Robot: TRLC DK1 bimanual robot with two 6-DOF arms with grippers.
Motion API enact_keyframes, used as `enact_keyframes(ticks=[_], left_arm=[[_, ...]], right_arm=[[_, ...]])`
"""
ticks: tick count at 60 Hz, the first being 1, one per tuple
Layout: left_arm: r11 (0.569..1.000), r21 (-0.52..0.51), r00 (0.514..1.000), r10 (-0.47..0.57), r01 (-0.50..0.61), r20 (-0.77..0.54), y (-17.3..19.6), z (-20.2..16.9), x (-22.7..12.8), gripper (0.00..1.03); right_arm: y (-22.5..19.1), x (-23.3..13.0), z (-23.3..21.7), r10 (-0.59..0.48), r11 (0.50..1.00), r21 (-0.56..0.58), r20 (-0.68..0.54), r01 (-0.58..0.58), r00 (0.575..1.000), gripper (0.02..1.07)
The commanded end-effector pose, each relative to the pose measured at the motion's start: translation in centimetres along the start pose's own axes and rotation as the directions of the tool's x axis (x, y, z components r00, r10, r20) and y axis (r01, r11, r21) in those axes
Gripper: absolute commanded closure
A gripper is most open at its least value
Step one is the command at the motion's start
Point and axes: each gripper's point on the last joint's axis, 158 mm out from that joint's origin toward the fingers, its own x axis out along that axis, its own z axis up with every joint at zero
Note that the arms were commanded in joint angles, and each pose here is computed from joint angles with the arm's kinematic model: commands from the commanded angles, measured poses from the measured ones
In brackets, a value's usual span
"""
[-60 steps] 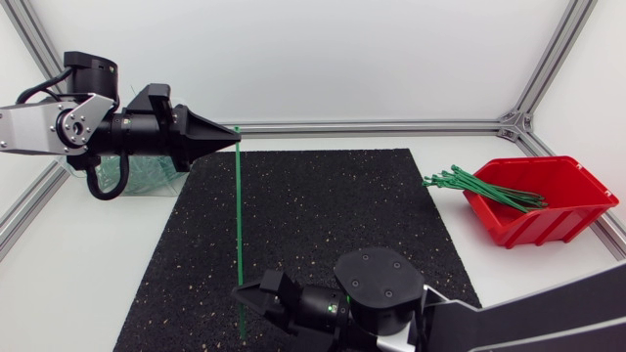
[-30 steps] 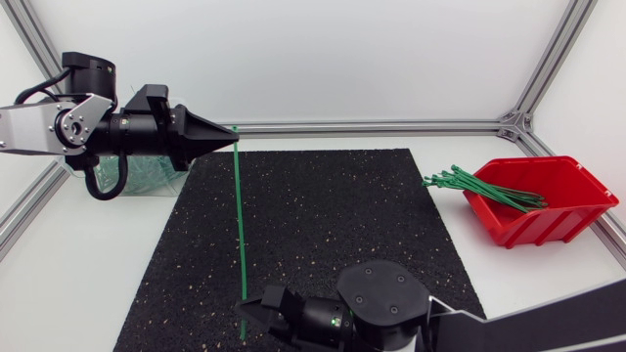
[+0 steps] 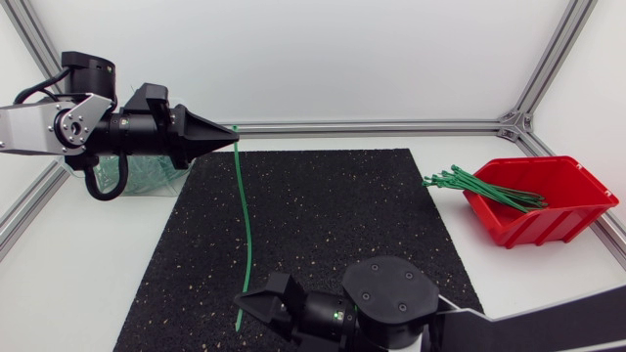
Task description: Take a green cable tie from the red box, thread the tail through the head to close it, then place it in the transparent bin on the left.
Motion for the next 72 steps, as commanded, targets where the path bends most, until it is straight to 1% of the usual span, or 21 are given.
enact_keyframes(ticks=[1,5,10,13,18,26,30,33,39,46,59,61,64,68,70,72], left_arm=[[0.999,0.051,1.0,-0.008,0.009,-0.011,-1.0,-1.1,0.1,1.0],[0.997,0.078,1.0,0.003,-0.002,-0.012,-1.0,-1.7,0.4,1.0],[0.993,0.116,1.0,0.023,-0.022,-0.01,-1.0,-2.5,0.7,1.0],[0.99,0.142,1.0,0.028,-0.026,-0.013,-1.2,-3.1,0.9,1.0],[0.985,0.169,0.999,0.033,-0.031,-0.01,-1.5,-3.5,1.1,1.0],[0.98,0.197,0.999,0.034,-0.032,-0.006,-1.9,-4.1,1.3,1.0],[0.978,0.206,0.999,0.033,-0.029,-0.014,-2.0,-4.7,1.6,1.0],[0.976,0.216,0.999,0.034,-0.03,-0.013,-2.1,-5.0,1.7,1.0],[0.97,0.243,1.0,0.026,-0.022,-0.017,-2.5,-6.1,1.8,1.0],[0.961,0.275,1.0,0.025,-0.019,-0.017,-2.7,-7.0,2.3,1.0],[0.956,0.295,1.0,0.001,0.008,-0.03,-3.8,-8.4,2.7,1.0],[0.955,0.296,0.999,-0.002,0.012,-0.032,-4.0,-8.6,2.8,1.0],[0.952,0.305,0.999,-0.006,0.017,-0.035,-4.5,-9.1,2.8,1.0],[0.949,0.315,0.999,-0.008,0.017,-0.032,-5.0,-9.6,2.7,1.0],[0.946,0.322,0.999,-0.013,0.023,-0.032,-5.4,-9.9,2.6,1.0],[0.944,0.328,0.999,-0.017,0.026,-0.032,-5.7,-10.1,2.6,1.0]], right_arm=[[-1.5,0.3,-0.4,-0.026,0.998,0.057,-0.018,0.027,1.0,1.01],[-1.5,0.3,-0.5,-0.006,0.994,0.106,-0.024,0.008,1.0,1.01],[-2.2,0.4,-0.8,0.024,0.98,0.199,-0.028,-0.018,0.999,1.01],[-2.8,0.4,-0.9,0.042,0.963,0.269,-0.029,-0.033,0.999,1.01],[-3.9,0.2,-1.3,0.049,0.936,0.351,-0.034,-0.034,0.998,1.01],[-5.0,-0.3,-2.0,0.067,0.883,0.467,-0.041,-0.04,0.997,1.01],[-5.3,-0.7,-2.3,0.084,0.838,0.544,-0.035,-0.052,0.996,1.01],[-5.5,-1.1,-2.6,0.085,0.819,0.571,-0.041,-0.046,0.996,1.01],[-4.9,-1.6,-2.5,0.123,0.795,0.602,-0.041,-0.073,0.992,1.01],[-3.8,-2.1,-2.8,0.168,0.751,0.654,-0.05,-0.094,0.985,1.01],[-2.8,-3.1,-2.4,0.176,0.683,0.724,-0.032,-0.098,0.984,1.01],[-3.0,-3.2,-2.1,0.173,0.655,0.749,-0.019,-0.101,0.985,1.01],[-3.7,-3.5,-1.2,0.149,0.585,0.803,0.033,-0.115,0.988,1.01],[-4.2,-3.9,-1.1,0.135,0.562,0.82,0.036,-0.106,0.99,1.01],[-4.7,-4.1,-1.1,0.126,0.538,0.837,0.038,-0.1,0.991,1.01],[-5.2,-4.4,-0.8,0.115,0.504,0.858,0.051,-0.102,0.992,1.01]])
